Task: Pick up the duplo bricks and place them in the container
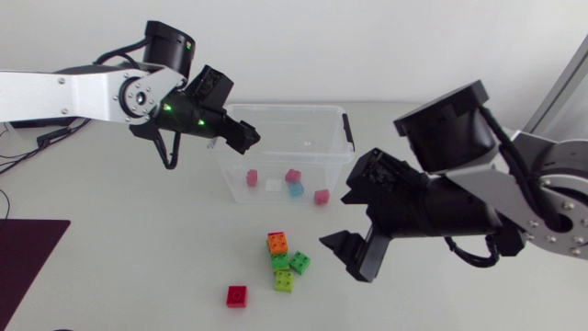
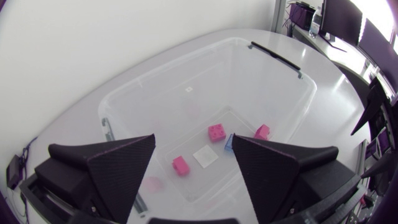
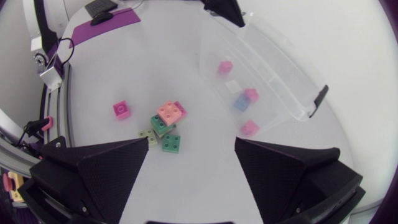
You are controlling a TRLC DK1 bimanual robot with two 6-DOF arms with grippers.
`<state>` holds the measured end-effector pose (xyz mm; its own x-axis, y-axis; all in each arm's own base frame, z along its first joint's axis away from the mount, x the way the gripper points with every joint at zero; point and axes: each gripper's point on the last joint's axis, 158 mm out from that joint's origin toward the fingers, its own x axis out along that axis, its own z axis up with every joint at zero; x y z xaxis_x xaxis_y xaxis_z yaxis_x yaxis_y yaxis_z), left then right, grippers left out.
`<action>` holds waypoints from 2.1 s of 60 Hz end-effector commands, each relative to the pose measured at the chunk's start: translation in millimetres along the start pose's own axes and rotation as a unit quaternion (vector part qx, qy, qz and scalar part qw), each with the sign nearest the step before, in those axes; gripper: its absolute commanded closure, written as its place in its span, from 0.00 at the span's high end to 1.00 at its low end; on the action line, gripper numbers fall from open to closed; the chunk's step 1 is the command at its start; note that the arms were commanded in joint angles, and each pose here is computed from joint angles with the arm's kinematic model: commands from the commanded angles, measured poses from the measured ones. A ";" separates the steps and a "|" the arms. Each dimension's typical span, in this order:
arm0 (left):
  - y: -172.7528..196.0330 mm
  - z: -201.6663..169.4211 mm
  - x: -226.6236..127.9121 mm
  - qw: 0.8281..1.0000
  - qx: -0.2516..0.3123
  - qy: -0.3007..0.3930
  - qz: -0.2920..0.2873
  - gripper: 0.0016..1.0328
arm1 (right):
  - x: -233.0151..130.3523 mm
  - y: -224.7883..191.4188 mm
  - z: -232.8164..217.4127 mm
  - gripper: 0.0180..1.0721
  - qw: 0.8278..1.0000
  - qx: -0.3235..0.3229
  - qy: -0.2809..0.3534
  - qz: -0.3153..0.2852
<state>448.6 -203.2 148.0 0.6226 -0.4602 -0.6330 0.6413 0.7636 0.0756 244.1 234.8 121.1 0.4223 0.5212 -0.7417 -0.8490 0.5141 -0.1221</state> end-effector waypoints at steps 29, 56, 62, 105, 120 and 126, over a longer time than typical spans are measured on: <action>-75.6 -147.0 -116.3 0.972 0.199 0.063 -0.105 0.92 | 83.4 32.9 -4.5 0.95 0.976 -0.176 0.079 0.100; -146.9 -223.9 -97.3 0.931 0.264 0.126 -0.220 0.92 | 113.2 25.3 3.3 0.95 0.953 -0.247 0.127 0.123; -151.8 -234.3 -91.8 0.925 0.267 0.136 -0.233 0.92 | 120.8 25.0 -0.5 0.95 0.946 -0.255 0.148 0.131; -176.3 -248.9 -60.1 0.908 0.283 0.151 -0.270 0.78 | 129.4 43.3 -14.5 0.22 0.940 -0.241 0.170 0.170; -187.5 -261.5 -56.1 0.899 0.283 0.168 -0.289 0.32 | 100.5 42.4 -4.6 0.21 0.949 -0.229 0.149 0.159; -191.6 -262.4 -56.9 0.899 0.280 0.170 -0.291 0.31 | 77.4 34.8 12.6 0.21 0.956 -0.224 0.125 0.142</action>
<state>178.7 -202.1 -29.0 0.0189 -0.4708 -0.8820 0.9988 0.0478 -0.0041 253.4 308.2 48.1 0.0887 0.3659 -0.9264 -0.9944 -0.0212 -0.1036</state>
